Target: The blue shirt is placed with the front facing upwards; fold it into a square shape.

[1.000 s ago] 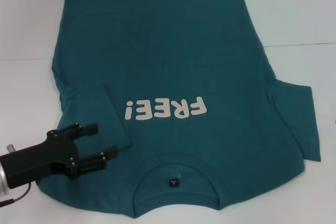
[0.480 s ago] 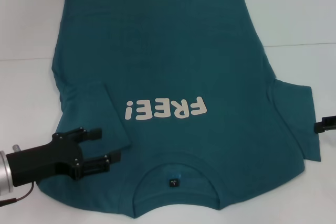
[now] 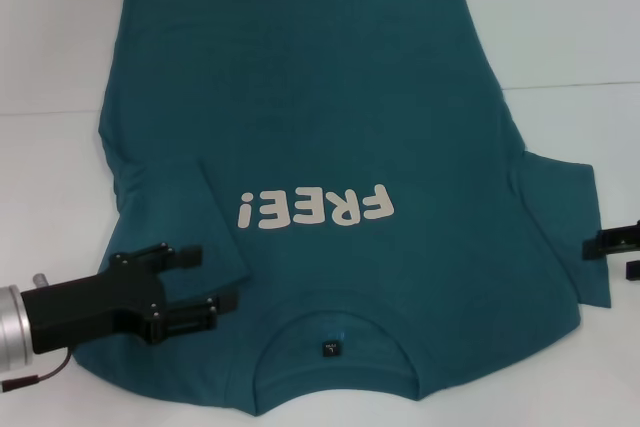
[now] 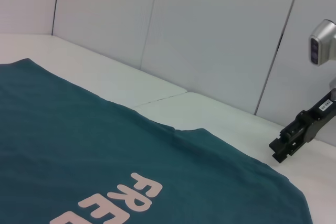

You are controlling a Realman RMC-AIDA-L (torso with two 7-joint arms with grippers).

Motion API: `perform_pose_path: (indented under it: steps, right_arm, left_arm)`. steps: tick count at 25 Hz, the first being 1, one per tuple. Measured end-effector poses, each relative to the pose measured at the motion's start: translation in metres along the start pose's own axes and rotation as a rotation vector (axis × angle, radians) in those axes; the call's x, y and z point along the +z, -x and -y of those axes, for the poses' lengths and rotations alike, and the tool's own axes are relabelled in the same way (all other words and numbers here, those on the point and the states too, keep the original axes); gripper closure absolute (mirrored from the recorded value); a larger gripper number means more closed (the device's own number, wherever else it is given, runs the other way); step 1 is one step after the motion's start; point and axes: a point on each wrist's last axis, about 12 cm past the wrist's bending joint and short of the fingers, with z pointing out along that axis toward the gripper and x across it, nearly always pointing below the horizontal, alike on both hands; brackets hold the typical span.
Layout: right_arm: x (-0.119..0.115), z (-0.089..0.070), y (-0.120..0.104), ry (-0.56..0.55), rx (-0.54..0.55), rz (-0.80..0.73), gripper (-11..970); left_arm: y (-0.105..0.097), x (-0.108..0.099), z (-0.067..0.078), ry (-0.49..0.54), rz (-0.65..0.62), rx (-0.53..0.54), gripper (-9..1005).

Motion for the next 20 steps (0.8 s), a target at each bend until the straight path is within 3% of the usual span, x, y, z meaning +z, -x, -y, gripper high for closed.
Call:
perform_pose_path:
  steps: [20]
  right_arm:
    - [0.02, -0.002, -0.008, 0.023, 0.012, -0.004, 113]
  left_arm:
    - [0.003, 0.006, 0.0, -0.004, 0.001, 0.01, 148]
